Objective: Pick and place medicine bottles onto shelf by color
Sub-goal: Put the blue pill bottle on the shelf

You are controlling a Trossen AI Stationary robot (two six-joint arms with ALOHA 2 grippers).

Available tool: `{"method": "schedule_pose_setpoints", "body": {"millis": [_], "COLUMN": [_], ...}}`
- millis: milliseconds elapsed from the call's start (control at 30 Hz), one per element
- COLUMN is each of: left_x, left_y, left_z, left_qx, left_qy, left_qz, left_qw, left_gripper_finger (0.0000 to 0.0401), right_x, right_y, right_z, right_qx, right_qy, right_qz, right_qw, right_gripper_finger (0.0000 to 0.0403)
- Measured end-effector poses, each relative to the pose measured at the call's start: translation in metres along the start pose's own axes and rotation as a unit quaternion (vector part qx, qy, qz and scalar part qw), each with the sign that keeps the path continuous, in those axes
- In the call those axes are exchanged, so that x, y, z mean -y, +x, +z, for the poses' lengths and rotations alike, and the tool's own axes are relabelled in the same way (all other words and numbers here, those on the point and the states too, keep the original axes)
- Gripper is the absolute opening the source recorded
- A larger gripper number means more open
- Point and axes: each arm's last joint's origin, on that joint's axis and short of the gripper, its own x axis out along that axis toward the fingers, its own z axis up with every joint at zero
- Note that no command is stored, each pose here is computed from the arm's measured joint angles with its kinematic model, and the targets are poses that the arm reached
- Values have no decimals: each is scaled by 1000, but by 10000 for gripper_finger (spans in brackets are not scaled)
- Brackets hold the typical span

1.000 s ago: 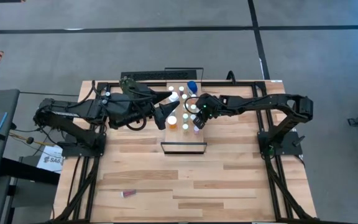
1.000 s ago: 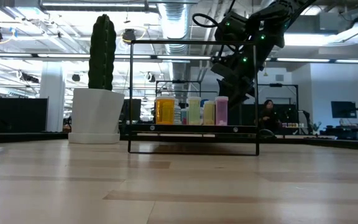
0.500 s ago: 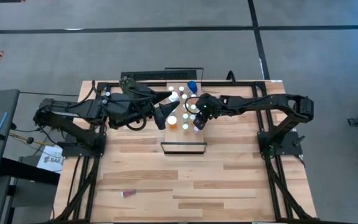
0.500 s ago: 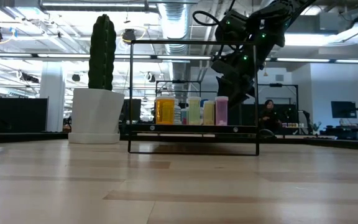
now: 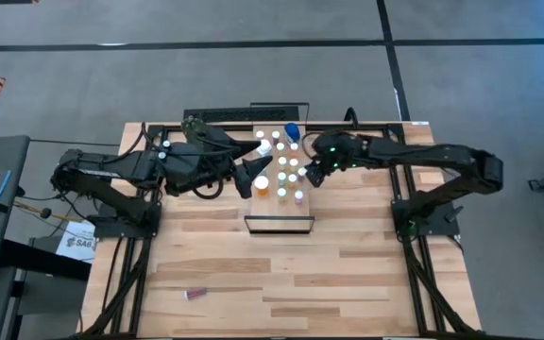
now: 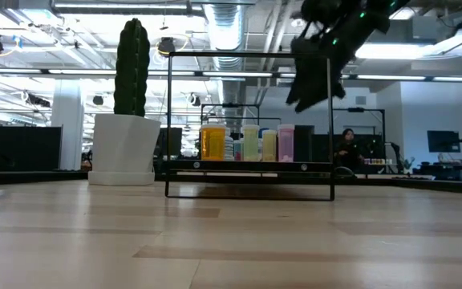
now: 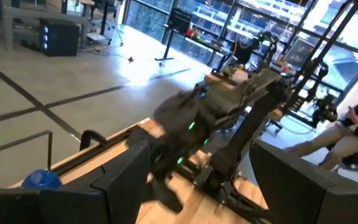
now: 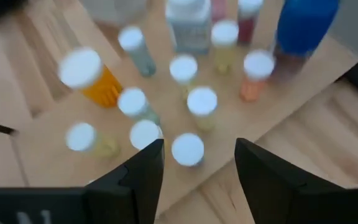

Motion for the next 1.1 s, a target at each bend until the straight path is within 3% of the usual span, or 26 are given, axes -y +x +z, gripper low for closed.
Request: {"method": "schedule_pose_setpoints", "body": {"millis": [167, 333, 567, 667, 900, 1100], "left_x": [-1, 4, 33, 42, 66, 83], "left_y": [0, -2, 3, 7, 0, -25], "left_z": [-4, -7, -36, -50, -93, -139], "left_qx": [-22, -40, -80, -108, -263, -416], "left_qy": [-1, -44, -106, -157, -269, -330], "left_qz": [-7, -35, -66, -68, -86, -13], "left_qw": [1000, 998, 989, 979, 923, 847], "left_gripper_finger": [265, 265, 265, 265, 265, 265], "right_x": [-1, -3, -9, -14, -37, -62], "right_y": [-32, -55, -80, -88, -98, -98], "right_z": [7, 8, 2, -3, -22, -37], "right_qx": [55, 84, 96, 92, 46, 17], "right_qy": [19, 23, 11, 4, -25, -68], "right_qz": [22, 39, 61, 74, 121, 159], "right_qw": [998, 995, 993, 993, 991, 985], "right_gripper_finger": [210, 203, 197, 196, 197, 194]}}
